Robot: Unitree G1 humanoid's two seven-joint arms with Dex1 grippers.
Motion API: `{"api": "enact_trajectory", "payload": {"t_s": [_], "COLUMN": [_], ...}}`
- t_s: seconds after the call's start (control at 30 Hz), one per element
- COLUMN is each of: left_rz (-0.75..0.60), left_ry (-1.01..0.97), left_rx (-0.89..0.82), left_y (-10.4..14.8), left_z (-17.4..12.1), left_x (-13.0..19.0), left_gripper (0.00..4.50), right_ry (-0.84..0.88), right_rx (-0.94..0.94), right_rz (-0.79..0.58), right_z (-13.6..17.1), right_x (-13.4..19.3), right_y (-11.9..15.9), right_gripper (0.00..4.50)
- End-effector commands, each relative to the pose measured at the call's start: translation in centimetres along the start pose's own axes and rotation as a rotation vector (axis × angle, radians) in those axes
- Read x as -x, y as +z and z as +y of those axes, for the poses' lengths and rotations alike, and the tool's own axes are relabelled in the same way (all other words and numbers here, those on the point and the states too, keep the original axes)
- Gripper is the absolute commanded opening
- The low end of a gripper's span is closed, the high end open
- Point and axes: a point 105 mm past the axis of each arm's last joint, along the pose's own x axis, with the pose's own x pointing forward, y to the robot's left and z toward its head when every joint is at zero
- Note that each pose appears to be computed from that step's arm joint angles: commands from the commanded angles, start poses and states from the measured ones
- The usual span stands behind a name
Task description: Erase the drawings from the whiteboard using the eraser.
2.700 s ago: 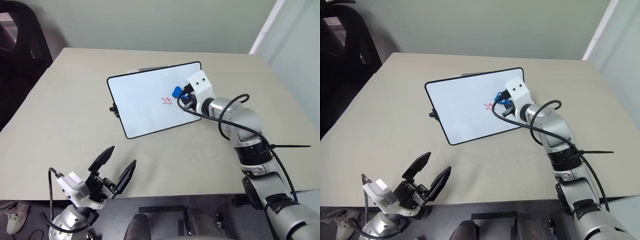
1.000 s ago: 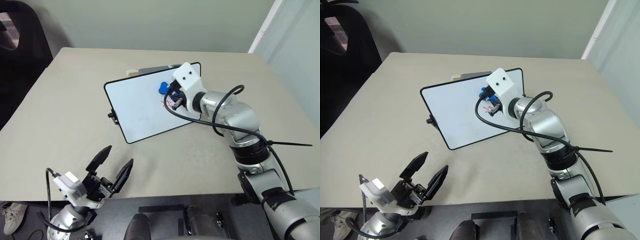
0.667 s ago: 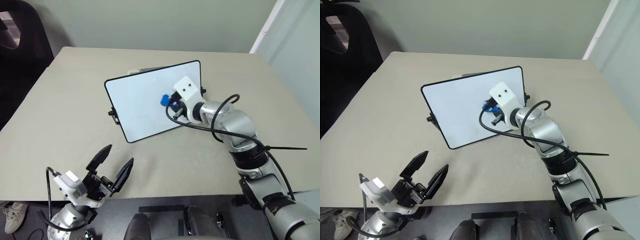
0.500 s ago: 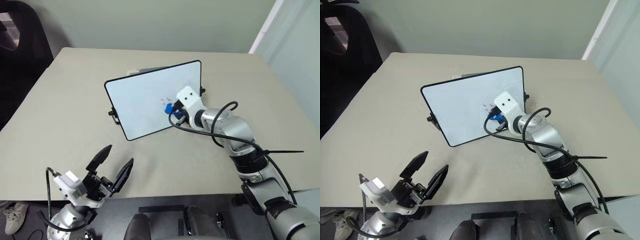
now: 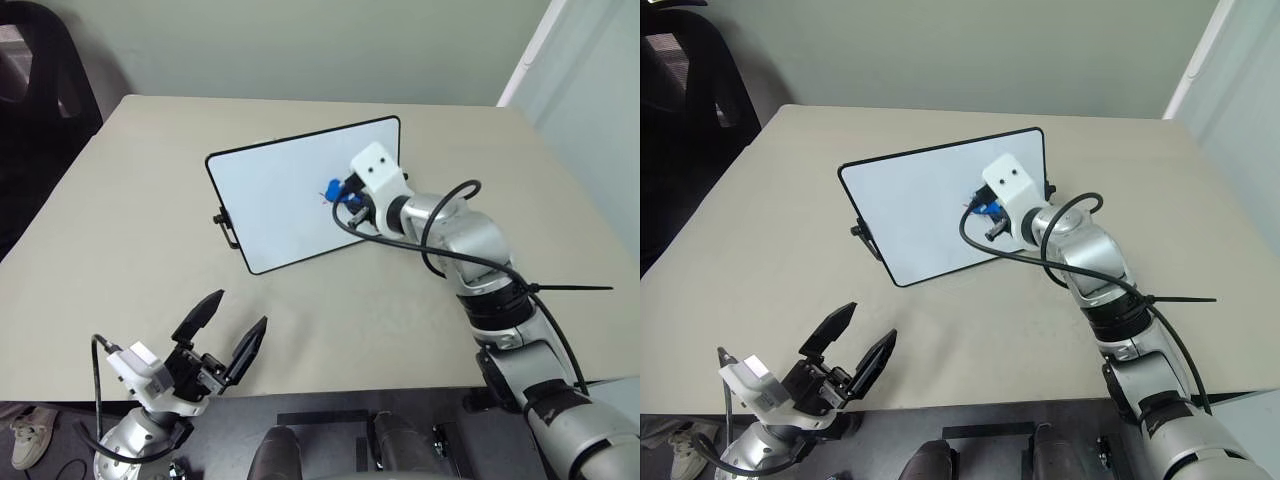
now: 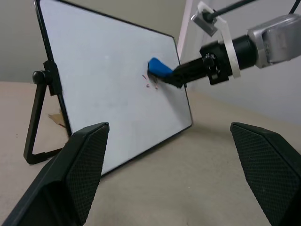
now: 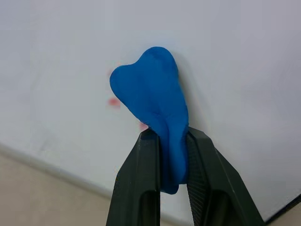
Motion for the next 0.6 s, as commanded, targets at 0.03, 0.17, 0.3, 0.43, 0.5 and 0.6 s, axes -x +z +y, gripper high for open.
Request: {"api": "enact_trajectory", "payload": {"t_s": [0.03, 0.17, 0.3, 0.43, 0.5, 0.6], "left_rz": [-0.030, -0.032, -0.033, -0.034, -0.034, -0.034], "left_ry": [-0.014, -0.015, -0.015, -0.013, -0.012, -0.012], "left_rx": [-0.019, -0.019, -0.019, -0.019, -0.020, -0.020], "left_y": [0.9, 0.9, 0.9, 1.0, 1.0, 1.0], "left_z": [-0.3, -0.4, -0.4, -0.4, -0.3, -0.3], "left_x": [-0.2, -0.3, -0.3, -0.2, -0.2, -0.2], "left_gripper": [4.50, 4.50, 4.50, 4.50, 4.50, 4.50], "right_ry": [-0.065, -0.036, 0.029, 0.042, 0.034, 0.020], "right_rx": [0.011, 0.013, 0.020, 0.016, 0.016, 0.016], "right_rz": [-0.077, -0.009, 0.069, 0.123, 0.122, 0.096], "right_z": [-1.4, -0.6, 1.1, 1.6, 1.4, 0.9], "right_x": [0.8, 0.4, 0.1, 0.0, 0.0, 0.0], "right_y": [2.1, -0.1, -2.9, -4.6, -4.5, -3.6], "right_gripper": [0.45, 0.45, 0.45, 0.45, 0.45, 0.45]}}
